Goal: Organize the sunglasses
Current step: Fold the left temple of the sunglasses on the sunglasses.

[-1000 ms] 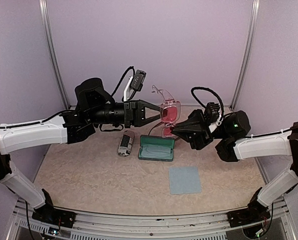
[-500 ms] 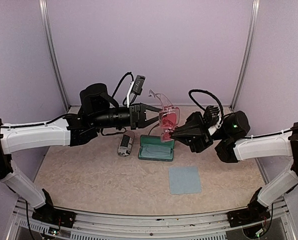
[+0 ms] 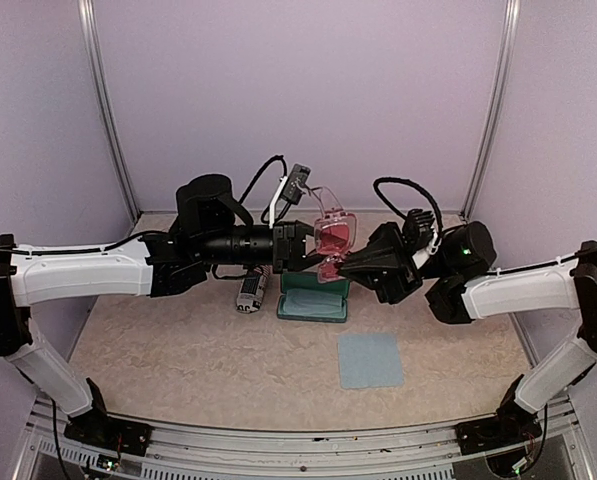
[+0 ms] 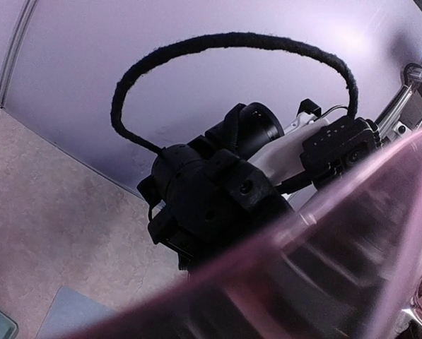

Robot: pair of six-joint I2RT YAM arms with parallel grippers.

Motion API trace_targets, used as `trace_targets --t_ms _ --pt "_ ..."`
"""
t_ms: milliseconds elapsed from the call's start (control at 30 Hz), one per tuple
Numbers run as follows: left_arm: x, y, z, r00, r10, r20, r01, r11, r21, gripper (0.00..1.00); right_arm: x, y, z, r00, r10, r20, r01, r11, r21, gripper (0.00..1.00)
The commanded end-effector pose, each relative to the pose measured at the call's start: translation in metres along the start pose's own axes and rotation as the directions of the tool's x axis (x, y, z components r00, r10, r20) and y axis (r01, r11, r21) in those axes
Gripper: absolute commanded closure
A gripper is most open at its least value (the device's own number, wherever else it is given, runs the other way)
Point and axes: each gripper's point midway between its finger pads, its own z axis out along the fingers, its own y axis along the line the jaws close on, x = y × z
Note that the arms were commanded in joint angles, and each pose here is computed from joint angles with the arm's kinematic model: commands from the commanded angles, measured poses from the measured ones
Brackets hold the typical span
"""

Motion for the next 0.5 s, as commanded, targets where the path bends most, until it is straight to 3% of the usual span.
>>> trace_targets --t_ms 0,467 --pt "-0.007 -0.024 0.004 0.998 0.069 -0.006 -0.068 0.995 0.074 1.00 -0.001 -0.006 0.005 1.000 0.015 0.018 -0.015 1.000 0.011 1.00" --pt "-0.010 -0.041 -0.012 0.991 0.135 0.024 -0.136 0.986 0.093 1.00 0.014 -0.014 0.002 0.998 0.056 0.001 -0.056 0.996 0.068 1.00"
